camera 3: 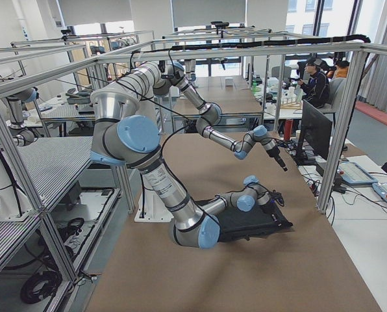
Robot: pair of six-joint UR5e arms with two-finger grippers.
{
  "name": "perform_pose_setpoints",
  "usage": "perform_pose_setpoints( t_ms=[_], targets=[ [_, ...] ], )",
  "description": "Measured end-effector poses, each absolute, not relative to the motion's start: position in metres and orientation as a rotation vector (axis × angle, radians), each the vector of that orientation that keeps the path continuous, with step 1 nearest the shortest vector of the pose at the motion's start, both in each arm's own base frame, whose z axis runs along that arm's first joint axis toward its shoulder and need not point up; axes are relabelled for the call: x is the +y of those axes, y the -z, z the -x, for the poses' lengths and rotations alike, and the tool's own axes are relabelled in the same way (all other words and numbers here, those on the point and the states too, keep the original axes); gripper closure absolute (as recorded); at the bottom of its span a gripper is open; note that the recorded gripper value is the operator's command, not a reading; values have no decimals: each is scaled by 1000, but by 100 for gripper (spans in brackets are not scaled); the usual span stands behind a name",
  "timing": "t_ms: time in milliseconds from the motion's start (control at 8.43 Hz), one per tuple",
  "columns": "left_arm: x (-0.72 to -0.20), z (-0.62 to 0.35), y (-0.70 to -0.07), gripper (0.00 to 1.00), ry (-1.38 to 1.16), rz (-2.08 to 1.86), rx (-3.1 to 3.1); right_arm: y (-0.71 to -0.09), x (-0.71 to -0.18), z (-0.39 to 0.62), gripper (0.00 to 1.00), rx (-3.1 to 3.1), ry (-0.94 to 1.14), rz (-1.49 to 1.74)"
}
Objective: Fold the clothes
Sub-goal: 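Pinch the far corner of the shirt with the right gripper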
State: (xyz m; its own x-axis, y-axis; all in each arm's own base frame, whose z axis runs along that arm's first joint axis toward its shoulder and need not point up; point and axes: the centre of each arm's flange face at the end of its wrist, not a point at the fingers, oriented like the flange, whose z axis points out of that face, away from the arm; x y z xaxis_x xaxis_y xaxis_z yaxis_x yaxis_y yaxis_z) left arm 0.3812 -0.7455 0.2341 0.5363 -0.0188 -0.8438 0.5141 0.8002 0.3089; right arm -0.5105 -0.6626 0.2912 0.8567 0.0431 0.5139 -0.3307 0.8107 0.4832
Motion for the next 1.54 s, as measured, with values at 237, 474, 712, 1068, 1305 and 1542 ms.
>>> perform_pose_setpoints(
  t_ms=[237, 474, 712, 1068, 1305, 1542],
  targets=[
    [-746, -381, -234, 6, 340, -578, 962, -282, -667, 504, 63, -535, -207, -584],
    [-747, -380, -233, 6, 341, -578, 962, -268, -661, 514, 65, -573, -250, -568],
    [-747, -380, -233, 6, 341, -579, 962, -258, -645, 536, 71, -604, -270, -550],
    [-748, -380, -234, 6, 342, -576, 959, -261, -623, 563, 74, -616, -269, -524],
    [-749, -379, -234, 6, 344, -577, 958, -267, -619, 569, 75, -606, -265, -520],
    [-750, -379, -231, 6, 344, -579, 960, -271, -623, 565, 69, -592, -260, -528]
  ],
)
